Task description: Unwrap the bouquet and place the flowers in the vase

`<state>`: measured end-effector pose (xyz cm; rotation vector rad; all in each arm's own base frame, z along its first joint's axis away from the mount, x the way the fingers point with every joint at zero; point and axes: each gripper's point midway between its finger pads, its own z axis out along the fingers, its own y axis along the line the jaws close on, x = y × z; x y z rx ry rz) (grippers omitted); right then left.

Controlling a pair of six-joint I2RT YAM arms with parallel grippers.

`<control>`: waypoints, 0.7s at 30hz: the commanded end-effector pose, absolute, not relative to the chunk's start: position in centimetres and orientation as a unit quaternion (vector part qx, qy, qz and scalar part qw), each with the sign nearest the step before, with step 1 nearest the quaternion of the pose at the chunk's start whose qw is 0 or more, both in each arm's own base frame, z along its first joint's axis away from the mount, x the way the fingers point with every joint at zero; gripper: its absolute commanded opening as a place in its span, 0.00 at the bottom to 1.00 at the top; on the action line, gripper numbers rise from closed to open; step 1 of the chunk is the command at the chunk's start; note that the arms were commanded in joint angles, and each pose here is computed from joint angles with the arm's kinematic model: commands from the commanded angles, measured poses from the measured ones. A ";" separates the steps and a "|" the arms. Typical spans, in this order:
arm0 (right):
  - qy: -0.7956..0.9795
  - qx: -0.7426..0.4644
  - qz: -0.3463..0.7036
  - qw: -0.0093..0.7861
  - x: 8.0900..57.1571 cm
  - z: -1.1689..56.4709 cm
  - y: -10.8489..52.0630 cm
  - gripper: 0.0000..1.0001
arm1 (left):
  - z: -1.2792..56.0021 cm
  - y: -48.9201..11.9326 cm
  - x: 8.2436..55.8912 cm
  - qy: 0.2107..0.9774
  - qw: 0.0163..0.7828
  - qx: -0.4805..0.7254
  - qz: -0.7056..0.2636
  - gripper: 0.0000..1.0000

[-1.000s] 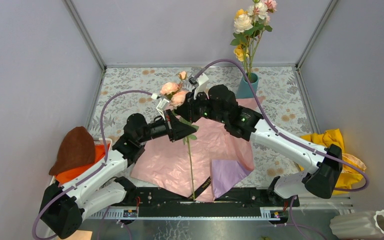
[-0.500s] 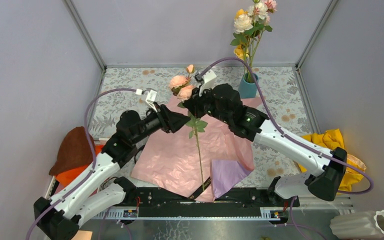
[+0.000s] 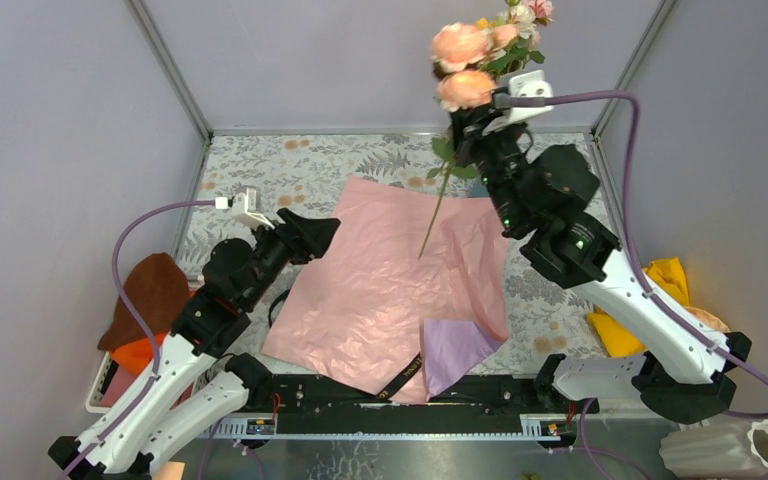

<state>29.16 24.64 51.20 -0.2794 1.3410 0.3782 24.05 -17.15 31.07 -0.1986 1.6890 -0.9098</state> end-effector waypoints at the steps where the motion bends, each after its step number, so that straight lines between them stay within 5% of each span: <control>1: 0.531 -0.015 0.056 0.846 28.7 59.6 16.2 0.00 | 29.4 -16.6 24.7 0.731 0.567 -0.103 -0.365 0.69; 9: 0.465 0.053 -0.063 0.881 29.3 65.3 9.9 0.00 | 28.8 -17.0 24.9 0.728 0.565 -0.105 -0.372 0.70; 21: 0.499 0.049 -0.120 0.857 39.3 64.6 8.5 0.00 | 29.0 -17.0 24.6 0.727 0.569 -0.093 -0.374 0.71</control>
